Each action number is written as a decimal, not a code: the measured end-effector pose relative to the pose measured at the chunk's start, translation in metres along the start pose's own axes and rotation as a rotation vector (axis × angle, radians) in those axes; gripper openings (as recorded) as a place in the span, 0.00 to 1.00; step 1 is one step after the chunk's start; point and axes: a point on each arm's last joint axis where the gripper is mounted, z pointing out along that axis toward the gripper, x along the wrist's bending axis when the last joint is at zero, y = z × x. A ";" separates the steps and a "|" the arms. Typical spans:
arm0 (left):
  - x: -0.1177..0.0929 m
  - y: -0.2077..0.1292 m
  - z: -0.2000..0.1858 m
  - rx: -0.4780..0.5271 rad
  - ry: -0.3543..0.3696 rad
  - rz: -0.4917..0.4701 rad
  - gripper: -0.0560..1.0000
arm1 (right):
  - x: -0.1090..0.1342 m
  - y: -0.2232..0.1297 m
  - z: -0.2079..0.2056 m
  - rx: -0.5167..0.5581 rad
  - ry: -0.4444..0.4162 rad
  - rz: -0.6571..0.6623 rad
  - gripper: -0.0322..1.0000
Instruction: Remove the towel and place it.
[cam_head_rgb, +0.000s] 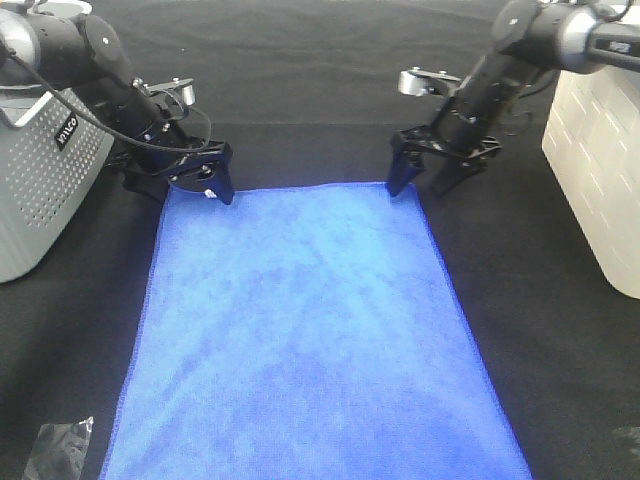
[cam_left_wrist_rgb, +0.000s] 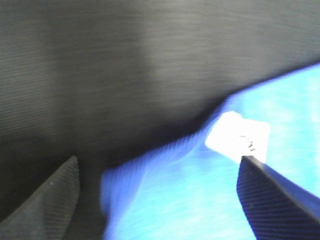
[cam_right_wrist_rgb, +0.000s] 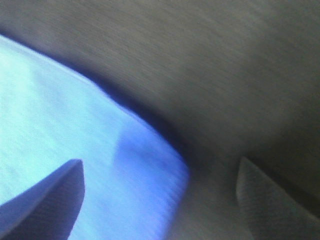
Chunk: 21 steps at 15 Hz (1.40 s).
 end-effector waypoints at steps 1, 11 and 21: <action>-0.002 0.000 0.000 -0.001 -0.003 0.000 0.82 | 0.014 0.004 0.006 -0.018 -0.003 -0.029 0.83; -0.003 -0.001 0.004 -0.001 -0.008 -0.003 0.62 | 0.027 0.009 0.014 -0.038 -0.083 -0.114 0.55; -0.002 -0.002 0.009 0.002 -0.009 -0.009 0.07 | 0.026 0.009 0.015 -0.040 -0.087 -0.131 0.06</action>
